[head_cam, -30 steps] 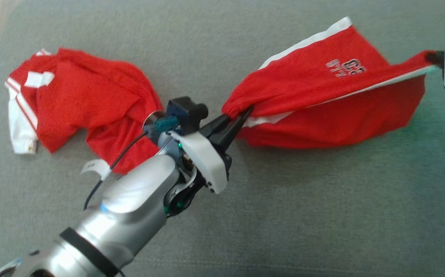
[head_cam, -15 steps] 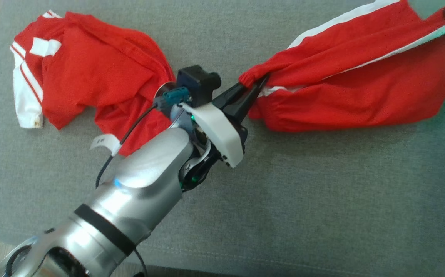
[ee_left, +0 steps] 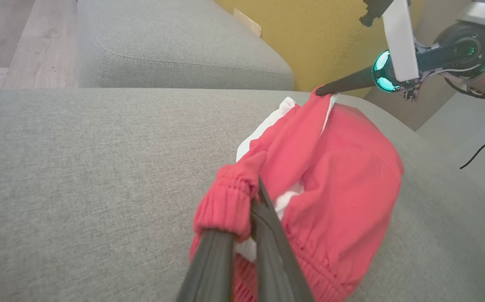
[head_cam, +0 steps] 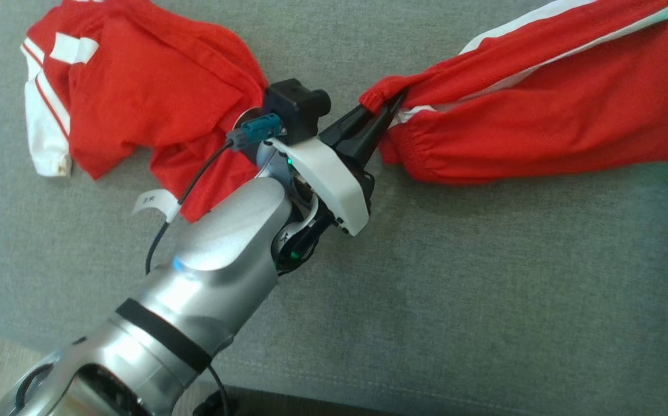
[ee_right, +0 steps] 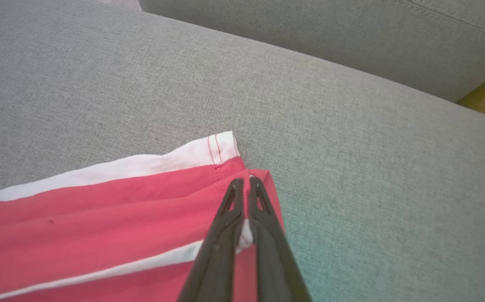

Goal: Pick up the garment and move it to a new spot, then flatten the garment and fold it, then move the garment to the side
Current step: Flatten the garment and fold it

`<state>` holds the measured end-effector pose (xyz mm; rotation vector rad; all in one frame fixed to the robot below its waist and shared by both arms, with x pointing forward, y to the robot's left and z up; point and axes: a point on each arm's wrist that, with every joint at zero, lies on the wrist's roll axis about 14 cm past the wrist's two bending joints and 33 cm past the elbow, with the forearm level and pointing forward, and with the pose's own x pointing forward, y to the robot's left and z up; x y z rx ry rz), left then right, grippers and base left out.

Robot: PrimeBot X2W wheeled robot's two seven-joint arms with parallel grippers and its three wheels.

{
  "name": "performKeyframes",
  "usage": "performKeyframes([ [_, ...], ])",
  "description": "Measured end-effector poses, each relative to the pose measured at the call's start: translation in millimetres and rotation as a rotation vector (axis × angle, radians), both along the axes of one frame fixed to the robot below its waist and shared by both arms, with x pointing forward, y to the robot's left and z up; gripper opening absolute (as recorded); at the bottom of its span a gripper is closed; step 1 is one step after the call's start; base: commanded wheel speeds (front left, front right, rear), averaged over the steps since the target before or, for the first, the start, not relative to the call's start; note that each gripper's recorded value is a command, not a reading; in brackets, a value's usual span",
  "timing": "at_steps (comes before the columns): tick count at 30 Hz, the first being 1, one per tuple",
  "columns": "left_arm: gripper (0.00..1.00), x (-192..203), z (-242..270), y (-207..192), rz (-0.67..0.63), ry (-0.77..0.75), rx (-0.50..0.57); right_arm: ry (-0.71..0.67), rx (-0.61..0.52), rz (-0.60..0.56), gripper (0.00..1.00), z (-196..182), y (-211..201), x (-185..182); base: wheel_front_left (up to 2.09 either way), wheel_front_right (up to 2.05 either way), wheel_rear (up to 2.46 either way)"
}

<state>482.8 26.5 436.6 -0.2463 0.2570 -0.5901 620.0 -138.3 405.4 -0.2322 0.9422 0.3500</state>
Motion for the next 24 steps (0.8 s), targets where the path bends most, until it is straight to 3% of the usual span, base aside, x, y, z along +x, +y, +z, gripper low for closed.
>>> performKeyframes([
  [5,0.00,2.9,-3.4,3.9,0.015,0.006,-0.002,-0.011,-0.003,0.018,0.00,-6.7,6.6,6.1,0.00,0.00,0.00],
  [6,0.09,3.8,-3.5,4.6,0.020,0.006,-0.005,-0.013,-0.001,0.021,0.00,-7.8,7.8,7.0,0.00,0.00,0.00],
  [8,0.44,5.3,-3.6,5.8,0.024,0.004,-0.003,-0.025,0.008,0.022,0.00,-7.9,9.9,9.6,0.00,0.00,0.00],
  [9,0.83,5.5,-3.8,5.9,0.024,0.003,0.000,-0.040,0.017,0.022,0.42,-6.2,11.1,12.0,0.00,0.00,0.00],
  [10,1.00,5.6,-4.3,5.9,0.023,0.002,0.002,-0.053,0.024,0.021,1.00,-4.7,11.6,14.0,0.00,0.00,0.00],
  [18,1.00,8.1,-1.0,7.7,0.031,-0.011,0.015,-0.113,0.059,-0.006,1.00,3.4,7.1,17.4,0.00,0.00,0.00],
  [24,1.00,8.4,11.3,10.0,0.046,-0.047,0.028,-0.260,0.120,-0.026,1.00,37.7,4.0,22.7,0.00,0.00,0.00],
])
